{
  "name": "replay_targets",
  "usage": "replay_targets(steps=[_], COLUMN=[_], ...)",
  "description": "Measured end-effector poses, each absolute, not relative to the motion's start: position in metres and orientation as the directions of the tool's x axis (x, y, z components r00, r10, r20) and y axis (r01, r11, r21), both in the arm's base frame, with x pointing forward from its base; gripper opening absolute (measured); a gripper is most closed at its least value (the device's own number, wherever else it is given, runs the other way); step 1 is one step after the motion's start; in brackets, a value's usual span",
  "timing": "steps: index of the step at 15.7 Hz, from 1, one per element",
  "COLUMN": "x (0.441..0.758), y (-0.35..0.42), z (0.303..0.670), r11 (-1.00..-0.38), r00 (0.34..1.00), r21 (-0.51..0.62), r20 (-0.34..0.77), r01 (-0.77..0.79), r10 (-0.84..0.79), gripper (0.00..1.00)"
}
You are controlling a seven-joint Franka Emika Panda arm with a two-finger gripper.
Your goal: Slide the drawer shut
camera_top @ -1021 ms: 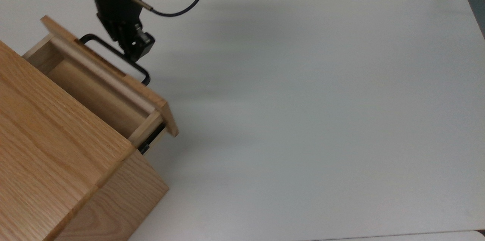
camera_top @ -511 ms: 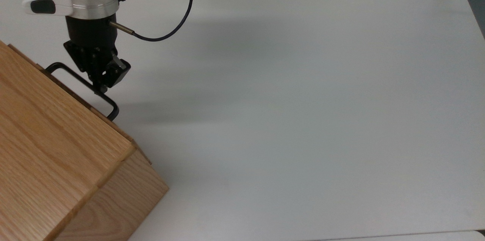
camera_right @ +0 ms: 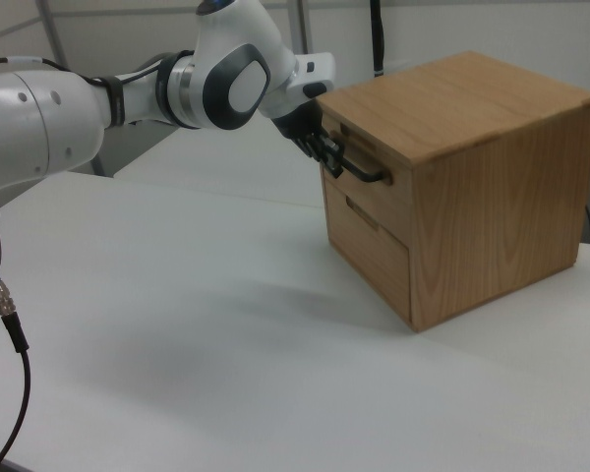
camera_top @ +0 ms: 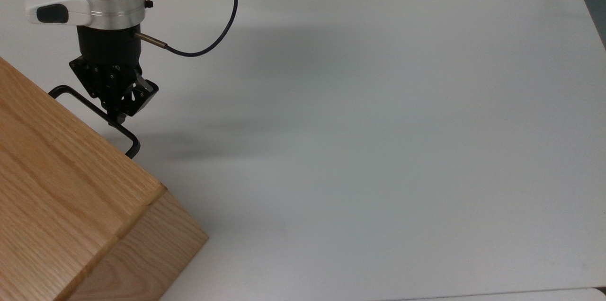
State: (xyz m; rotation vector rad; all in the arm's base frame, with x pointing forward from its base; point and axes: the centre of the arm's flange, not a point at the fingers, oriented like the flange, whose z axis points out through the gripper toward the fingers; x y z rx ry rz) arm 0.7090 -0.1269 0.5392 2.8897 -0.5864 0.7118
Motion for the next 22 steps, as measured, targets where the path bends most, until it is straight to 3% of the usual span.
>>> replay_targets(steps=[3, 7, 9, 10, 11, 15, 22], x=[0.703, 0.658, 0.631, 0.619, 0.608, 0.58, 0.567], y=[-0.128, -0.099, -0.074, -0.062, -0.05, -0.026, -0.025], z=[0.543, 0.573, 0.591, 0.598, 0.603, 0.607, 0.623], r11=[-0.921, -0.949, -0.969, -0.977, -0.983, -0.996, -0.998], r00=[0.833, 0.933, 0.966, 0.976, 0.983, 0.997, 0.998], r21=[0.025, 0.064, 0.063, 0.055, 0.051, 0.051, 0.032], r20=[0.437, 0.217, 0.121, 0.091, 0.072, 0.024, 0.035], r01=[-0.389, -0.308, -0.239, -0.205, -0.174, -0.074, -0.049], r10=[-0.34, -0.288, -0.23, -0.199, -0.171, -0.073, -0.048], gripper=[0.07, 0.47, 0.57, 0.58, 0.65, 1.0, 1.0])
